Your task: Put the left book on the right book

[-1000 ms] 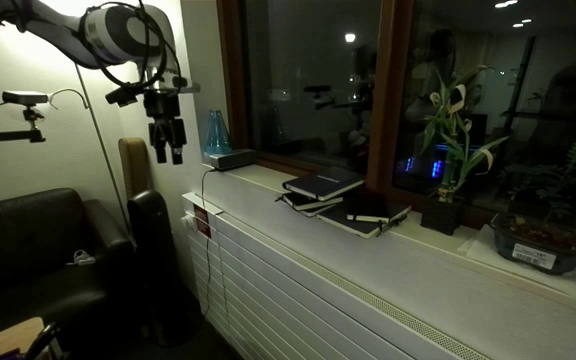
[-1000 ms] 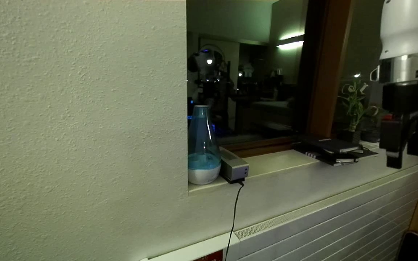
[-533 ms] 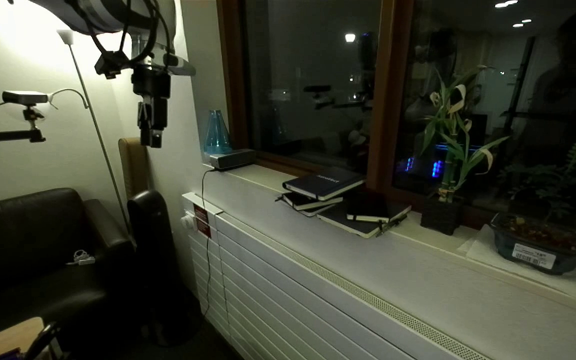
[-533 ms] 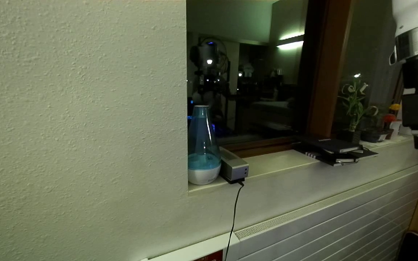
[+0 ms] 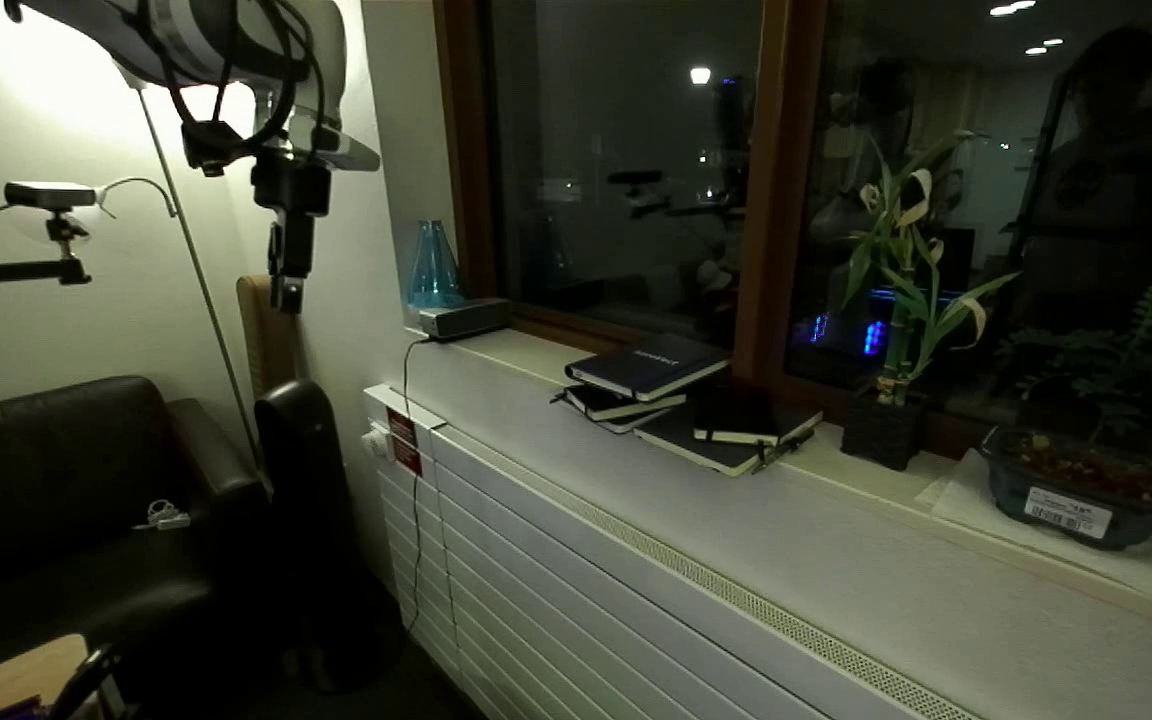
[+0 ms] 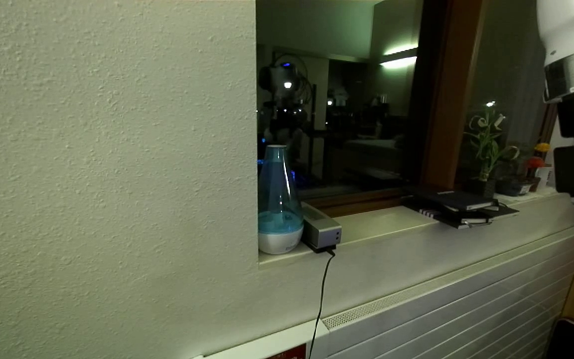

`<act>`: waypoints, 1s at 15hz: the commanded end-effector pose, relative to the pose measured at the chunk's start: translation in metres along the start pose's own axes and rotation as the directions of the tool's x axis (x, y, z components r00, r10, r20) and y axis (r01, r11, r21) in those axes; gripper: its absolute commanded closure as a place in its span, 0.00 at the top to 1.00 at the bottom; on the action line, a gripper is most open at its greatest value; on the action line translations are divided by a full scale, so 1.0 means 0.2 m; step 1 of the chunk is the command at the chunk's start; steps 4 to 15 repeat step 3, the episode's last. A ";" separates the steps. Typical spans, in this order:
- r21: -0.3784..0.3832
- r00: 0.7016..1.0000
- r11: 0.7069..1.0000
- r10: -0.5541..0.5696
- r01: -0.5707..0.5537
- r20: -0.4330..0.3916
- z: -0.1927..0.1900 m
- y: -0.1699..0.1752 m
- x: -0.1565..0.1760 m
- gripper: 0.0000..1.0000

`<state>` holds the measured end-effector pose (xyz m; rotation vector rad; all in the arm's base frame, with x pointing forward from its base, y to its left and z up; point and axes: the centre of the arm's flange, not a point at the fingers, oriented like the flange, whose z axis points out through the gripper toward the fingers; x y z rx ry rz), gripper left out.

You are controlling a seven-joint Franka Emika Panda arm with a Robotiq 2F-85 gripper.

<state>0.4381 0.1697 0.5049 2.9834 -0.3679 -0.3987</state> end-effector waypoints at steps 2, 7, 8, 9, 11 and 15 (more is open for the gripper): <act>0.001 1.000 1.000 0.000 0.000 -0.001 0.00 0.00 0.00 1.00; 0.001 1.000 1.000 0.000 0.000 -0.001 0.00 0.00 0.00 1.00; 0.001 1.000 1.000 0.000 0.000 -0.001 0.00 0.00 0.00 1.00; 0.001 1.000 1.000 0.000 0.000 -0.001 0.00 0.00 0.00 1.00; 0.001 1.000 1.000 0.000 0.000 -0.001 0.00 0.00 0.00 1.00; 0.001 1.000 1.000 0.000 0.000 -0.001 0.00 0.00 0.00 1.00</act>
